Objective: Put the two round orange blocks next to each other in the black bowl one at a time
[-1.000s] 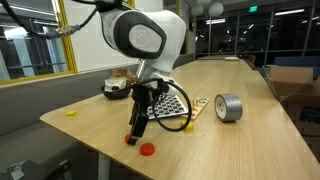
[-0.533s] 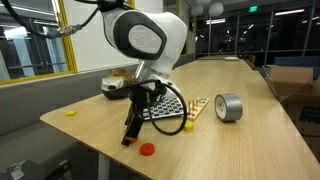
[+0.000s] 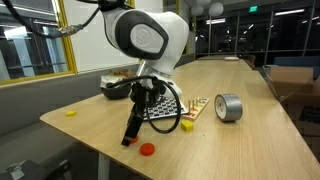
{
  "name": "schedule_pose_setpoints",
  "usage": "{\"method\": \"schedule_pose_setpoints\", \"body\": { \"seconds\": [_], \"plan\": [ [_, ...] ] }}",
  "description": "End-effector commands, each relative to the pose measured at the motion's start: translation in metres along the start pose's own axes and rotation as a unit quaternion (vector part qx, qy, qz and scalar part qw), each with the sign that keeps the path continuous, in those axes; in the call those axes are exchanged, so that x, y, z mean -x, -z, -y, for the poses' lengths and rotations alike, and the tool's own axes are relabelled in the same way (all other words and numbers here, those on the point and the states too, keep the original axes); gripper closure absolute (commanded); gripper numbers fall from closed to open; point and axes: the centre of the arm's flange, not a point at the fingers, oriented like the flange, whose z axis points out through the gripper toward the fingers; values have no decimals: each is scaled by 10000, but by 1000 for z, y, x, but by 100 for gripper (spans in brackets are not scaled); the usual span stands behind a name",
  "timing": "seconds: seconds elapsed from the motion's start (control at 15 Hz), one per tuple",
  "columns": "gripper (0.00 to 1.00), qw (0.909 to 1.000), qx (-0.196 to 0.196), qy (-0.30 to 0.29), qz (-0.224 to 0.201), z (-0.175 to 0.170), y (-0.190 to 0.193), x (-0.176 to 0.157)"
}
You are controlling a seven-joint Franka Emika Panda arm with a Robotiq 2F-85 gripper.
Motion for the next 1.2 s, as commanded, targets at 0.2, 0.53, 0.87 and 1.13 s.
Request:
{"method": "schedule_pose_setpoints", "body": {
  "seconds": [0.2, 0.53, 0.87, 1.13],
  "plan": [
    [0, 9994, 117, -322, -110, -1, 7, -7],
    [0, 9994, 57, -269, -191, 2, 3, -12],
    [0, 9996, 20, -219, -171, 5, -3, -18],
    [0, 9996, 17, -197, -182, 6, -3, -17]
  ]
}}
